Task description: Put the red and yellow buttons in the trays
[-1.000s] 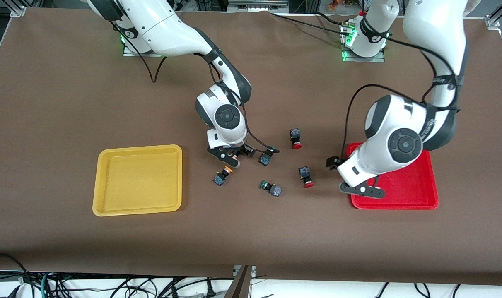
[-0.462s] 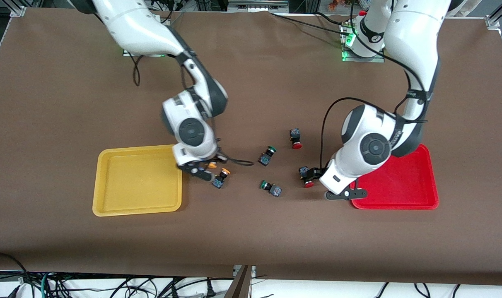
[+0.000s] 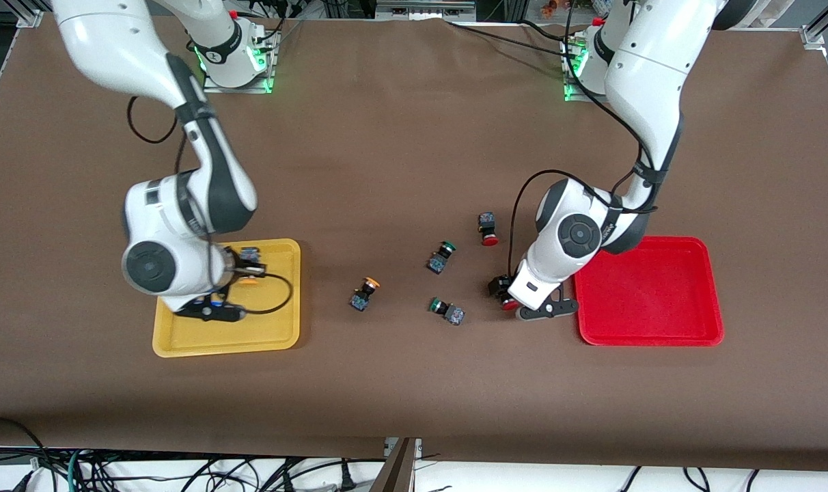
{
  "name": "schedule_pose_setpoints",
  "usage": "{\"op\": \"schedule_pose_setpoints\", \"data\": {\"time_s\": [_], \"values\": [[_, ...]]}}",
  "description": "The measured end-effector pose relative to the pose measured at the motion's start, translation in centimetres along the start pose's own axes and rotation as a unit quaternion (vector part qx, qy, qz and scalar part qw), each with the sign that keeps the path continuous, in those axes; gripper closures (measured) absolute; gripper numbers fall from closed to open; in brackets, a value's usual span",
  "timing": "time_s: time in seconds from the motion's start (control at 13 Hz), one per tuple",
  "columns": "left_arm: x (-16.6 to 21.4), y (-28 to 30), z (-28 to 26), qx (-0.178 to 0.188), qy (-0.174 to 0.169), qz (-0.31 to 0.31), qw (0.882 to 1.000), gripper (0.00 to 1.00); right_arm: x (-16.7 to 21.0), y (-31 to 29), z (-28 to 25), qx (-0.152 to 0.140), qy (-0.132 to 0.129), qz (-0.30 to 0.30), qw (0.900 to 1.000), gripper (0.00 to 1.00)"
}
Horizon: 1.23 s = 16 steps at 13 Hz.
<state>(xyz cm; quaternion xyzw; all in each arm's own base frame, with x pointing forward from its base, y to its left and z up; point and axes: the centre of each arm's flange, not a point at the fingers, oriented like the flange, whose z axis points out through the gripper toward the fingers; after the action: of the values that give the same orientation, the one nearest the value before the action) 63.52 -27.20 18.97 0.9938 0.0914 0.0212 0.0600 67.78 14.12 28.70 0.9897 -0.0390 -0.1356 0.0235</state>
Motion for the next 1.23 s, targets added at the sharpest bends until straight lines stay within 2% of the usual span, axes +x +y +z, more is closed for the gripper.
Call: {"op": "schedule_pose_setpoints", "data": {"time_s": [0.23,0.31,0.62,0.69,0.92,1.08,1.23], "values": [[-1.1,1.4,1.6,-0.012,0.019,0.01,1.0,0.0,2.5,8.1,3.8,-0.014,-0.026,-0.012,1.0,0.6],[-1.2,1.6,1.8,-0.012,0.019,0.011,1.0,0.09,3.0,10.2,5.0,-0.015,-0.032,-0.006,0.999,0.6],[-0.9,1.0,1.7,-0.008,0.018,0.007,1.0,0.56,4.3,13.7,8.9,-0.009,-0.043,0.004,0.999,0.6],[-0.8,0.8,1.5,0.0,0.01,0.008,1.0,0.59,4.4,13.8,9.2,-0.009,-0.044,0.004,0.999,0.54],[0.2,-1.0,-1.8,0.058,-0.031,0.033,0.997,0.59,4.3,10.4,6.5,-0.006,-0.027,-0.02,0.999,0.21],[0.9,-3.6,-5.7,0.126,-0.072,0.043,0.988,0.59,3.3,3.7,3.0,-0.014,-0.005,-0.003,1.0,0.01],[1.7,-6.6,-8.5,0.202,-0.1,0.069,0.972,0.59,1.2,-4.2,1.2,-0.022,0.017,0.051,0.998,0.0]]}}
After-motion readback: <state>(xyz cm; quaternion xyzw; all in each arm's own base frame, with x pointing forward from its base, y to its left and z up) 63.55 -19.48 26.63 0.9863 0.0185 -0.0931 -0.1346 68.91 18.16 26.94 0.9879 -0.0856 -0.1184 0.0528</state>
